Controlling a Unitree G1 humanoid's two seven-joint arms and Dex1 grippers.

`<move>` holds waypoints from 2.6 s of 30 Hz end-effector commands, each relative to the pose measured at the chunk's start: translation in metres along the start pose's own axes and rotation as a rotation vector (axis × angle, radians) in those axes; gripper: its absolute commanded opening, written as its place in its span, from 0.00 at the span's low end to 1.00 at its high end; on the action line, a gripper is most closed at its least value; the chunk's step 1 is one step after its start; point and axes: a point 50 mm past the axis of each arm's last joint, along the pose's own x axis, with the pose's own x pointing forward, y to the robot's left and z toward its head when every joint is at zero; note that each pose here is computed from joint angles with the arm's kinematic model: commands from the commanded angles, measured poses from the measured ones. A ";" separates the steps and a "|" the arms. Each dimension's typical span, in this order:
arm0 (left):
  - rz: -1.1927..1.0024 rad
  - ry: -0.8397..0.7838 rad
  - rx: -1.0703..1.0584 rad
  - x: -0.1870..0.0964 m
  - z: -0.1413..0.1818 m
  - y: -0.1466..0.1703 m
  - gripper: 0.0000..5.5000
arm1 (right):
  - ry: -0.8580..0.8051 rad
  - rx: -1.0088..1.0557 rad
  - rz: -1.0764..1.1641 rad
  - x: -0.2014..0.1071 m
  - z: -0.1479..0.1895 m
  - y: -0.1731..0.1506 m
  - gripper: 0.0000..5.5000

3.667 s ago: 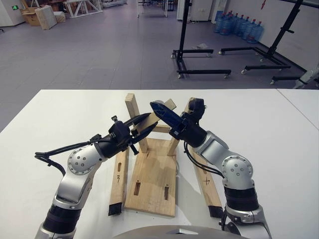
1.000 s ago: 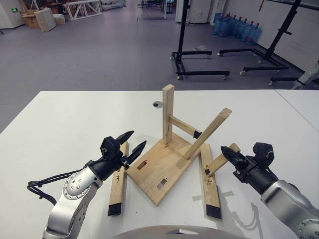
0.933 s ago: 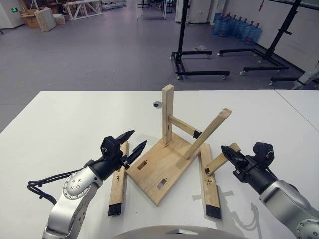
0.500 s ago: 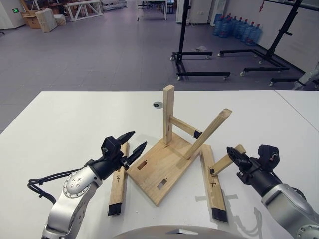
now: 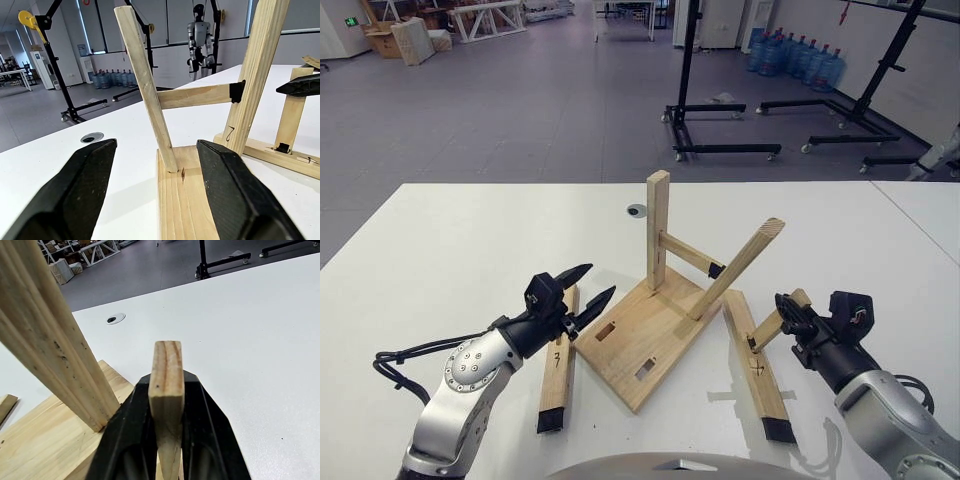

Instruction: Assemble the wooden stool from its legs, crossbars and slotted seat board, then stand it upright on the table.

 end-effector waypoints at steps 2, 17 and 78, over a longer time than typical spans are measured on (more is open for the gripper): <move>0.005 0.001 0.021 0.004 0.000 0.004 0.53 | 0.131 -0.102 -0.055 0.025 -0.026 -0.016 0.07; 0.024 -0.033 0.030 0.016 0.000 0.010 0.53 | 0.077 -0.150 0.014 0.069 -0.035 -0.013 0.07; 0.019 -0.042 0.051 0.022 -0.002 0.018 0.53 | -0.180 -0.327 0.542 0.116 0.024 0.073 0.42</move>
